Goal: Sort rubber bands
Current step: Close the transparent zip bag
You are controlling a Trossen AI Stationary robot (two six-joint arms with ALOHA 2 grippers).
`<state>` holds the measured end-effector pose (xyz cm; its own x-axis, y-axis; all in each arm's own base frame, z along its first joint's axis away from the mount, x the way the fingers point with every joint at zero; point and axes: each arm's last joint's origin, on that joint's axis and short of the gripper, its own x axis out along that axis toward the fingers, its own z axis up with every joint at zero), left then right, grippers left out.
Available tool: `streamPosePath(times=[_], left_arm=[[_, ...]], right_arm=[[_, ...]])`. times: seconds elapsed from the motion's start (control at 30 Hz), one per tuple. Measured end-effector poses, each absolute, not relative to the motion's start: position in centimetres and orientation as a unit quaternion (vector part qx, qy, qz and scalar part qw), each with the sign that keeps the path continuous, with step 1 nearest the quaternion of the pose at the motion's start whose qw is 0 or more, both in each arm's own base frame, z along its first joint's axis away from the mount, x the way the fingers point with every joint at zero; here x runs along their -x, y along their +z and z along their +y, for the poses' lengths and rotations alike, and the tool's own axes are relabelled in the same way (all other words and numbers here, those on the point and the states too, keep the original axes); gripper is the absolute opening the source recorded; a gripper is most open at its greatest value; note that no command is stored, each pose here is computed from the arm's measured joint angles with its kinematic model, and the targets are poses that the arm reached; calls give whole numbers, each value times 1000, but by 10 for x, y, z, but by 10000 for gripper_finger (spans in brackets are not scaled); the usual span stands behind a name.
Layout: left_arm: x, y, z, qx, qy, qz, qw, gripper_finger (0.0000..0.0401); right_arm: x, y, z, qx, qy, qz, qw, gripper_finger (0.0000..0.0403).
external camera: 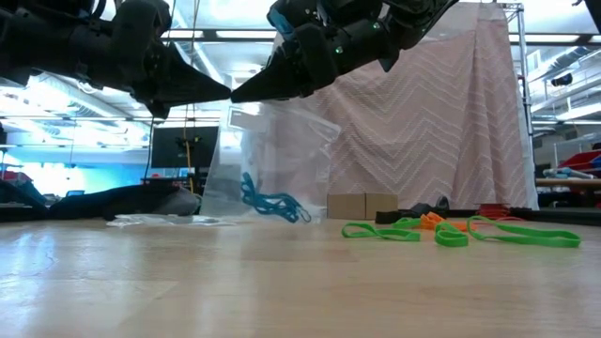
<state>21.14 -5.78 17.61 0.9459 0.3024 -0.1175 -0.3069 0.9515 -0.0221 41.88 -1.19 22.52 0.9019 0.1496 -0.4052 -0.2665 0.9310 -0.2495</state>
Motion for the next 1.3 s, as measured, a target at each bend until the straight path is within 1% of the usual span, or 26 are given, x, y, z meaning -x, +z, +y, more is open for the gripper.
streamPosePath(times=[0.1,0.17,0.63,0.87,1.03,1.17,1.3], left_arm=[[-211,177,-58,21,155,53,986,0],[-211,177,-58,21,155,53,986,0],[-211,174,-57,7,165,68,984,0],[-211,174,-57,-3,172,69,983,0],[-210,173,-56,-6,176,73,982,0],[-209,168,-54,-40,204,100,973,11],[-207,164,-53,-56,205,109,971,38]], right_arm=[[-419,225,-12,152,109,194,963,17],[-419,225,-12,157,110,193,962,10],[-417,221,-12,163,86,225,957,2],[-413,214,-16,166,58,268,947,2],[-414,215,-15,163,61,262,949,1],[-415,218,-13,165,61,246,953,1],[-416,220,-10,166,66,234,956,1]])
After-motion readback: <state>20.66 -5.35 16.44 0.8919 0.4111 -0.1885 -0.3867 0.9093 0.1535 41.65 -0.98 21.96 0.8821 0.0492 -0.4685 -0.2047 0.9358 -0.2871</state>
